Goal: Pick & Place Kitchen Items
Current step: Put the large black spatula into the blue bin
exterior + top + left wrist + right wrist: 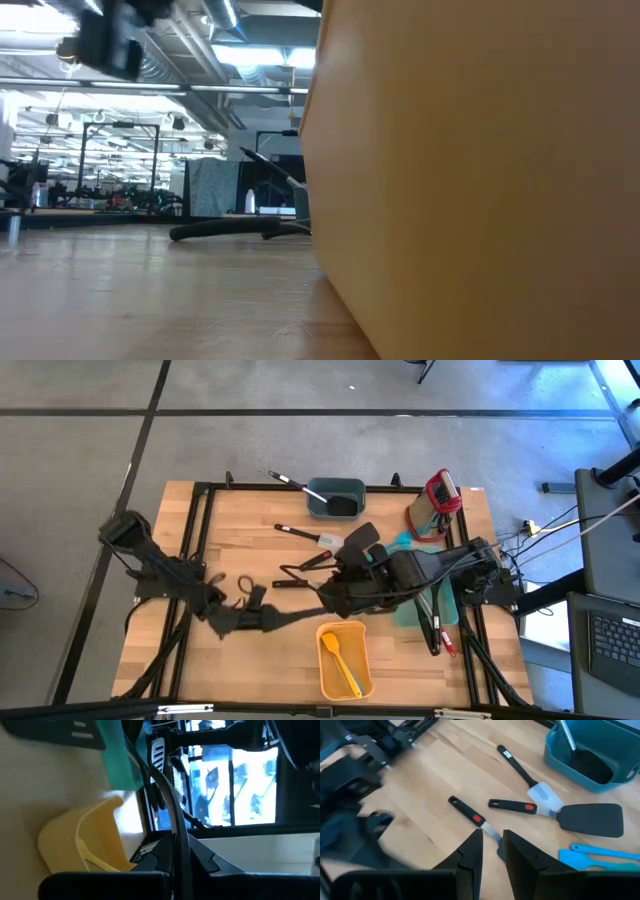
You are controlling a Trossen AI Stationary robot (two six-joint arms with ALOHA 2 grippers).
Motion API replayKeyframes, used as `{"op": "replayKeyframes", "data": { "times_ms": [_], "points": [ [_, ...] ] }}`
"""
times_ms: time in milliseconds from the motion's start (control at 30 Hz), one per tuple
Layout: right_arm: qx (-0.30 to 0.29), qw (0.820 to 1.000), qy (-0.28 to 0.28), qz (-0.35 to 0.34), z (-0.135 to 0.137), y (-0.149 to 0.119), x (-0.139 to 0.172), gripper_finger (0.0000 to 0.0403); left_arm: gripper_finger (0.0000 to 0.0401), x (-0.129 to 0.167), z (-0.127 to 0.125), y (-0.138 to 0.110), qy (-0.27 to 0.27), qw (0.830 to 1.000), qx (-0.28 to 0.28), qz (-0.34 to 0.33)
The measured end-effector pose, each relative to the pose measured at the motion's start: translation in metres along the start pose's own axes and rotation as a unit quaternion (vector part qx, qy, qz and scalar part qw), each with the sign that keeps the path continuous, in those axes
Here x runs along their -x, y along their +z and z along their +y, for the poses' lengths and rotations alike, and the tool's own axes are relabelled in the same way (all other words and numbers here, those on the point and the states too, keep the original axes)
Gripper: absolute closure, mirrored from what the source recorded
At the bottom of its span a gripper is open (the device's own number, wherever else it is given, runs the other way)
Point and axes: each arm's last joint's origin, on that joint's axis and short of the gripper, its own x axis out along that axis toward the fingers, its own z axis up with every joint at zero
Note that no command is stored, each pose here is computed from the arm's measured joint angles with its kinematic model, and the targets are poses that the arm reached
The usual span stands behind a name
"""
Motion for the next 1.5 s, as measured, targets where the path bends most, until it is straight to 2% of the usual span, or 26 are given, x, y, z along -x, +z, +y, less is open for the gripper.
{"op": "replayKeyframes", "data": {
  "times_ms": [133,300,533,867,1000,1167,1333,1500],
  "points": [
    [0.007,1.000,0.013,-0.006,0.003,-0.004,0.012,0.0325,0.0387,-0.006,-0.008,0.039,0.042,0.998,-0.022,0.036],
    [0.038,0.999,0.016,-0.017,0.002,-0.012,0.033,0.0324,0.0387,-0.003,-0.016,0.099,0.091,0.993,-0.057,0.055],
    [0.071,0.996,0.035,-0.034,-0.003,-0.023,0.062,0.0324,0.0387,0.012,-0.027,0.188,0.071,0.995,-0.072,0.018],
    [0.026,0.991,0.036,-0.127,-0.031,-0.003,0.093,0.0324,0.0387,0.028,-0.001,0.292,0.077,0.995,-0.056,0.022],
    [-0.008,0.987,0.032,-0.157,-0.048,0.015,0.100,0.0324,0.0387,0.025,-0.003,0.326,0.059,0.995,-0.067,0.050],
    [-0.012,0.985,0.015,-0.171,-0.060,0.031,0.098,0.0324,0.0387,0.017,-0.020,0.362,0.045,0.992,-0.098,0.062],
    [-0.025,0.984,-0.007,-0.176,-0.066,0.042,0.089,0.0324,0.0387,0.018,-0.021,0.397,0.090,0.990,-0.090,0.062],
    [-0.017,0.984,-0.026,-0.174,-0.069,0.050,0.080,0.0324,0.0387,0.030,-0.010,0.419,0.132,0.986,-0.078,0.065]
  ]
}}
